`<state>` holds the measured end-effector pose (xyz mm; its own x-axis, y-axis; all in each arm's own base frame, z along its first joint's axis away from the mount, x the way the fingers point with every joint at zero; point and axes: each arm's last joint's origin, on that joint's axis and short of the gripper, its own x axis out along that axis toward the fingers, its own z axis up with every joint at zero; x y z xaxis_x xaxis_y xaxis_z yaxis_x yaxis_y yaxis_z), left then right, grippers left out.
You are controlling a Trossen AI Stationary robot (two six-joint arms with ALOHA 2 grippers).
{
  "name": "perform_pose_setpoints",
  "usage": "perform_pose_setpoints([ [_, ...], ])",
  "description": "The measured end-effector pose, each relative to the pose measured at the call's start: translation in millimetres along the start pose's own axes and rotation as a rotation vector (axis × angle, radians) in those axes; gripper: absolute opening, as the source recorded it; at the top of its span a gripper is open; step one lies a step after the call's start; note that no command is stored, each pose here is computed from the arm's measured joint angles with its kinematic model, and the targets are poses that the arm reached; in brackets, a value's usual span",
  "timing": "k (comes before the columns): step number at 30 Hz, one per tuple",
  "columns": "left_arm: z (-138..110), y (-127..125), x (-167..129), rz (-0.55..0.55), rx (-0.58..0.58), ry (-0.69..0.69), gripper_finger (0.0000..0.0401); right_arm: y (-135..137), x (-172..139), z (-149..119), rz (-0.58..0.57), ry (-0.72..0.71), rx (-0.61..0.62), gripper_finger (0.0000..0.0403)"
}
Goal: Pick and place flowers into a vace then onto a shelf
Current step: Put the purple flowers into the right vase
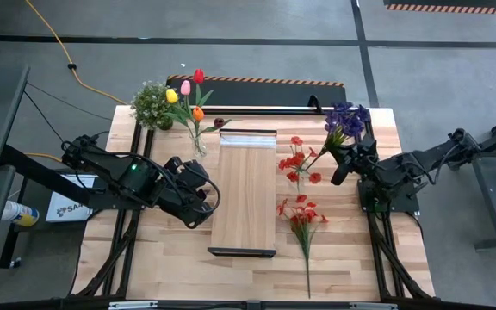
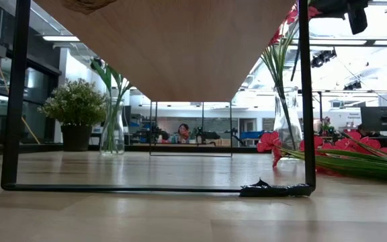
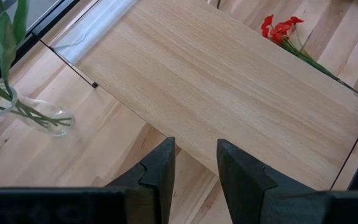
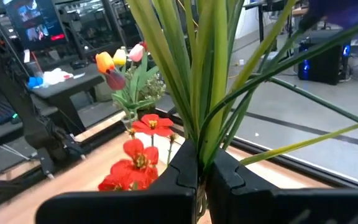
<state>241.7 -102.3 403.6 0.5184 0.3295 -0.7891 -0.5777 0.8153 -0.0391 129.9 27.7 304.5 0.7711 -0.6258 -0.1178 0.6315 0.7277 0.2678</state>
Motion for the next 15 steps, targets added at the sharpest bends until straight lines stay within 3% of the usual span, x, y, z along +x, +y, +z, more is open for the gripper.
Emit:
perform_pose_setpoints([
  [15, 0.5, -0.2, -0.1, 0.000, -0.003, -0.010, 0.0152, -2.3, 5.8, -11.7, -0.072, 0.045, -0.032, 0.0000],
])
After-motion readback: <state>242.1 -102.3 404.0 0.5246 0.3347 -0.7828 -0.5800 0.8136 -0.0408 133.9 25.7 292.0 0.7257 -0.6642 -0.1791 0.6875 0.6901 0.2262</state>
